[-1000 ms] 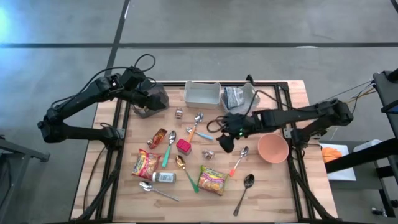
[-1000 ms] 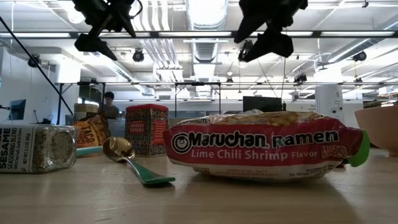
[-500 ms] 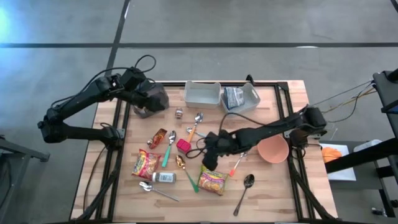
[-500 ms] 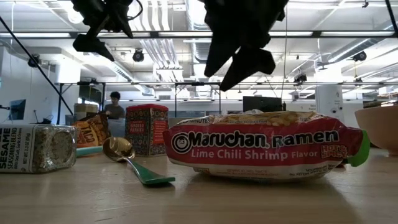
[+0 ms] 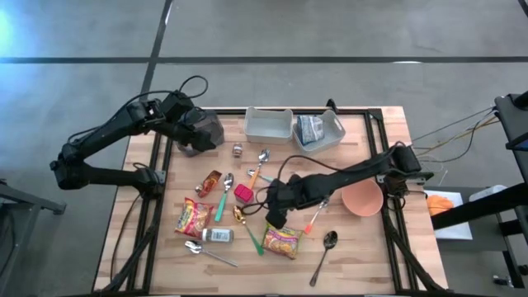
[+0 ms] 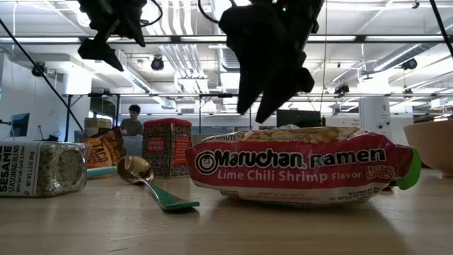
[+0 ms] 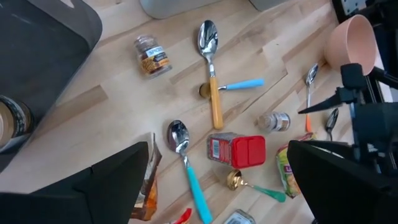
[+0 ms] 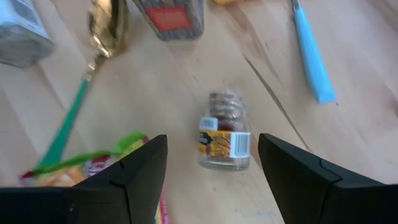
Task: Pick & Place Food Item
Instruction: Put the white and orange spoon into the left gray bin
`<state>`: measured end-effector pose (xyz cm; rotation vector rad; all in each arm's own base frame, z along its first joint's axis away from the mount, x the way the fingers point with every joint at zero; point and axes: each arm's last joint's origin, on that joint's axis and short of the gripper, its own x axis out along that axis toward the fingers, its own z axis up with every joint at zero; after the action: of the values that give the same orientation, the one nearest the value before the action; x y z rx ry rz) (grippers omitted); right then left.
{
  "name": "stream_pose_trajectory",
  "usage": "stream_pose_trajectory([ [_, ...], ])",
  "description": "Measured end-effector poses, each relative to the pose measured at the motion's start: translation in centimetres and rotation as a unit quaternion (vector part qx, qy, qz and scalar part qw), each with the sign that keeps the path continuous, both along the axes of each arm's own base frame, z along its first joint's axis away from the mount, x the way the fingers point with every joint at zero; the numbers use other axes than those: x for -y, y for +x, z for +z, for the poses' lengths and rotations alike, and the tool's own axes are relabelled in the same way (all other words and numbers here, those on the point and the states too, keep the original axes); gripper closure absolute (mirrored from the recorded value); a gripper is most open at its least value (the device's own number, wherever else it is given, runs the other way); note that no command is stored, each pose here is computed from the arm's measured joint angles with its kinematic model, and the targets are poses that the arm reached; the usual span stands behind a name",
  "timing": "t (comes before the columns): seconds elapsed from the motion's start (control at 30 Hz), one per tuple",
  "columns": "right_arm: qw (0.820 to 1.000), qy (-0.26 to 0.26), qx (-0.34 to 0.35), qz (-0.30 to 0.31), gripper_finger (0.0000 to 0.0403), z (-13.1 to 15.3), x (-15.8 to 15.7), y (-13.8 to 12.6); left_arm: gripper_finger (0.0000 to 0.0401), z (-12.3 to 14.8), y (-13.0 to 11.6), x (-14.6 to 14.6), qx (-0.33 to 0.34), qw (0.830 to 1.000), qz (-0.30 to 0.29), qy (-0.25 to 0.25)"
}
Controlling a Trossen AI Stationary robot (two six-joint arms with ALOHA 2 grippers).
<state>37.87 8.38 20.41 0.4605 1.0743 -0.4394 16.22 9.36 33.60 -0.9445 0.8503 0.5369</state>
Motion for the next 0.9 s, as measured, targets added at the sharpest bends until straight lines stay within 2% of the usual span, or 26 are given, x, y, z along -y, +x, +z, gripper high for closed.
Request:
stream_pose_trajectory([
  [0.2,1.0,-0.002,-0.01,0.001,0.0154,-1.2,-0.2,0.5,0.0014,0.0,0.0,0.0,-0.002,1.0,0.002,0.005],
  [0.47,1.0,-0.009,0.009,0.003,0.0154,-0.4,0.1,0.7,0.0014,0.0,0.0,-0.1,-0.004,1.0,0.006,0.013],
  [0.53,1.0,-0.021,0.016,0.011,0.0154,-0.3,1.0,1.0,0.0014,0.0,0.0,-0.1,-0.005,1.0,0.008,0.015],
  [0.7,0.992,-0.05,0.01,0.119,0.0154,-1.3,3.9,2.4,0.0014,0.0,0.0,-0.1,-0.004,1.0,0.009,0.017],
  [0.9,0.99,-0.073,-0.004,0.124,0.0154,-1.7,8.3,2.6,0.0014,-0.1,-0.2,0.0,-0.016,1.0,0.003,0.013],
])
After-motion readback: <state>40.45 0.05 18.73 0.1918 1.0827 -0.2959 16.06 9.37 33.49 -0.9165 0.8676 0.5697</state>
